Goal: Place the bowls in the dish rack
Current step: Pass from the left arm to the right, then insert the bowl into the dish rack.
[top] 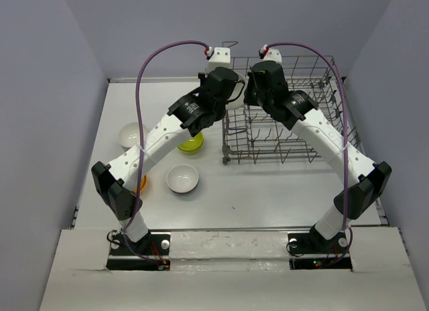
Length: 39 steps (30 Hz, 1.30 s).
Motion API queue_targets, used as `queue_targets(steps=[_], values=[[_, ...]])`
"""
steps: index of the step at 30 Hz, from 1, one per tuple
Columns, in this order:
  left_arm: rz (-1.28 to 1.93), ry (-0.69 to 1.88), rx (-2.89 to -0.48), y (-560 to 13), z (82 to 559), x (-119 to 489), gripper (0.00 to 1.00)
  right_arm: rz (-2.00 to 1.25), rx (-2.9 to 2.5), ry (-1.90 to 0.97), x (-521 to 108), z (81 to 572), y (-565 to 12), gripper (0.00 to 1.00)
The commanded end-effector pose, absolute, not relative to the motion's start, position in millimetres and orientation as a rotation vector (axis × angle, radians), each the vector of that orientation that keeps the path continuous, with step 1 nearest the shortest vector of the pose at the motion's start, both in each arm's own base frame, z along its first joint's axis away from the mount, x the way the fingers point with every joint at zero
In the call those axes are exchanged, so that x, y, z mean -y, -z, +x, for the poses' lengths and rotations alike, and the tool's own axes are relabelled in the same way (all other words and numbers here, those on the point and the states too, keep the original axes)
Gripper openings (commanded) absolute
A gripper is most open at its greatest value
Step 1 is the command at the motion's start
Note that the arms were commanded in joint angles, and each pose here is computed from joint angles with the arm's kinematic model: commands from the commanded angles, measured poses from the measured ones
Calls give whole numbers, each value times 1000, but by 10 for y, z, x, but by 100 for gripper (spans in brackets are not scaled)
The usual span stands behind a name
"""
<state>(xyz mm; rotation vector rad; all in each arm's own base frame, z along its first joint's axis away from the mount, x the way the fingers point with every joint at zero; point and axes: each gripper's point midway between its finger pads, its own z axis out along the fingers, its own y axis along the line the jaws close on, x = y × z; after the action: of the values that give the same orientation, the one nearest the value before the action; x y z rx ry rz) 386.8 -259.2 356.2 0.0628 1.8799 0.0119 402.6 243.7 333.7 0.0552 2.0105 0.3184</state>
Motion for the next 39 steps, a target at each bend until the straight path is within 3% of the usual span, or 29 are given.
queue_targets(steps=[1,5,6,10,14,15,17,25,31,39], values=[[-57,78,-1753,-4066,3801,2466,0,66,-1959,-339,-2445,4028,-3515,1],[-57,90,-1749,-4082,3800,2480,2,75,-1937,-338,-2401,4007,-3612,1],[-59,93,-1747,-4091,3801,2482,18,79,-1926,-336,-2376,3993,-3660,1],[-56,121,-1731,-4170,3783,2492,34,103,-1878,-301,-2231,3949,-3849,1],[-44,174,-1707,-4309,3734,2509,65,126,-1844,-250,-2074,3905,-3986,1],[-40,185,-1700,-4349,3723,2511,78,129,-1836,-241,-2047,3897,-4016,1],[-33,204,-1683,-4463,3669,2474,90,144,-1820,-197,-1942,3877,-4065,1],[-82,351,-1573,-4948,3096,1952,96,260,-1729,206,-1269,3853,-4206,1],[-36,391,-1626,-4455,2764,1728,99,451,-1642,610,-158,3894,-4215,1],[11,389,-1725,-3728,2578,1637,99,490,-1601,976,756,3899,-3889,1]])
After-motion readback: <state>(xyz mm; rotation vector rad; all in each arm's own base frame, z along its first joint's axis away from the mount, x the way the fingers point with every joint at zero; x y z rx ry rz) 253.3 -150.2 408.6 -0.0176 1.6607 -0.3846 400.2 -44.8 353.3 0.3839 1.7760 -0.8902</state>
